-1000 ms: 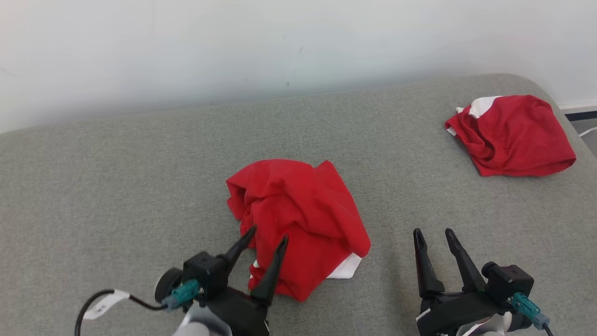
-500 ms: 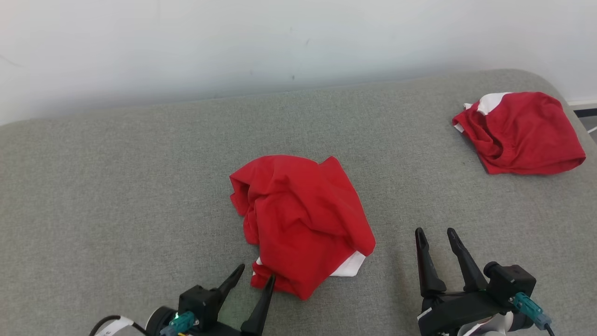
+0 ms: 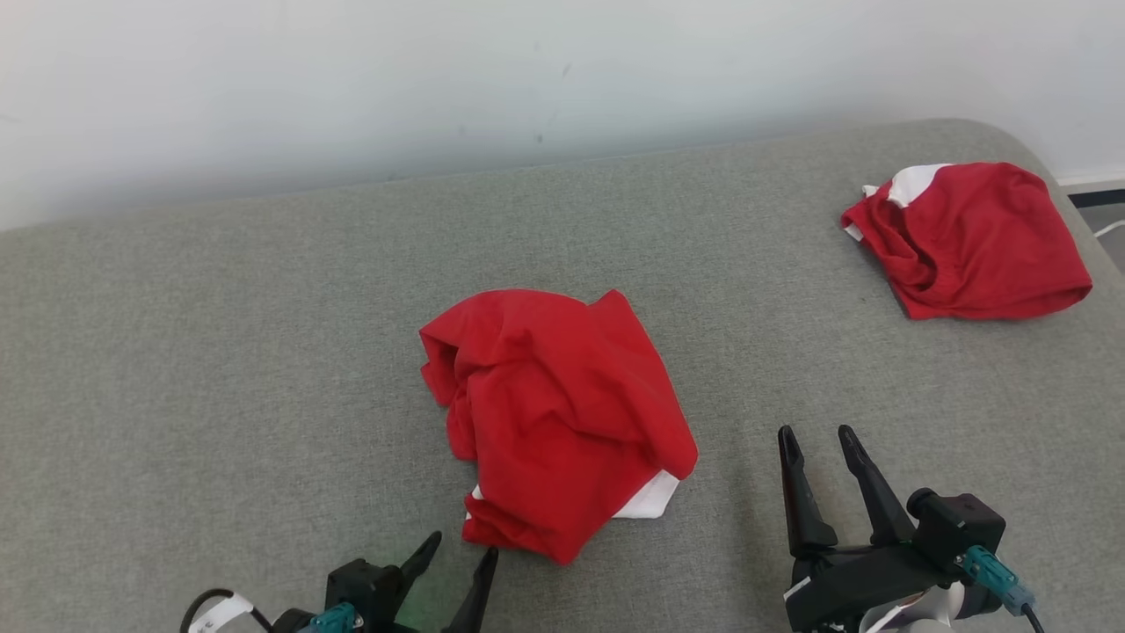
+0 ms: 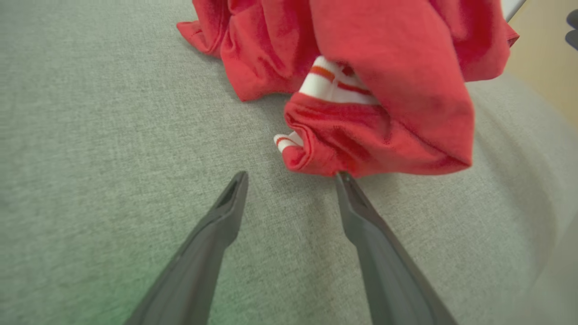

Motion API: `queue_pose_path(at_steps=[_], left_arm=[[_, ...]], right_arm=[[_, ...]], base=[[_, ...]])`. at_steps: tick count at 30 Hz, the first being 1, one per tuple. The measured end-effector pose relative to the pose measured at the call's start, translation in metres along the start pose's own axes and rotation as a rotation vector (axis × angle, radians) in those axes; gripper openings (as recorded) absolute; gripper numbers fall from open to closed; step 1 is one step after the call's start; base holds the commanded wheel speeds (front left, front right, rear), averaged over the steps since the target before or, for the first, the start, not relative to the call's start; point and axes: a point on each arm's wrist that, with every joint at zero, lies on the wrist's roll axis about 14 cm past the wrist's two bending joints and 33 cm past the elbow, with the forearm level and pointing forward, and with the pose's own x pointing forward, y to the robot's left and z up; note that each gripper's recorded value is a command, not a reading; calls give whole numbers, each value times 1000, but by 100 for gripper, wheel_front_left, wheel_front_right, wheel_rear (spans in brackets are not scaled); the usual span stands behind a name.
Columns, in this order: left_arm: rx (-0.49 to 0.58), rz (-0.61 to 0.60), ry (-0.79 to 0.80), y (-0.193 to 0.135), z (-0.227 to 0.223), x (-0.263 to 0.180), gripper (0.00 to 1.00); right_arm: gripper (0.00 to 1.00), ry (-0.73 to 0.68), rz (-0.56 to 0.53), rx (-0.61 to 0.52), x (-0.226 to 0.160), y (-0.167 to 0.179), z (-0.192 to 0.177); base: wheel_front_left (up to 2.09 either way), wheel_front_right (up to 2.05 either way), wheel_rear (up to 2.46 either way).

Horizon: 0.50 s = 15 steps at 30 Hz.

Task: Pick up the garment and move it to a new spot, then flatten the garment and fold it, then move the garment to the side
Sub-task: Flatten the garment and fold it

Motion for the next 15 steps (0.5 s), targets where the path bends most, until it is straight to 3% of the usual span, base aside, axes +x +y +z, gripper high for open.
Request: queue_pose_path(at_steps=[6,7,8,9,10,15], left_arm=[[19,-16,-4,-3,1,7,100],[25,-24,-4,-5,1,7,84],[27,-34,-8,-7,3,8,62],[27,-36,-15,-8,5,9,21],[26,-41,-19,-9,6,9,0],[48,-54,-34,-14,10,9,0]], right_arm=[[100,2,-13,-2,-4,-4,0],[100,2,-14,-3,-5,-4,0],[100,2,-15,-3,-5,-5,1],[100,1,-16,-4,-5,-5,1],[100,0,-17,-4,-6,-5,1],[100,-2,-9,-4,-5,-3,2]], base=[[0,0,0],[0,0,0],[0,0,0],[0,0,0],[0,0,0],[0,0,0]])
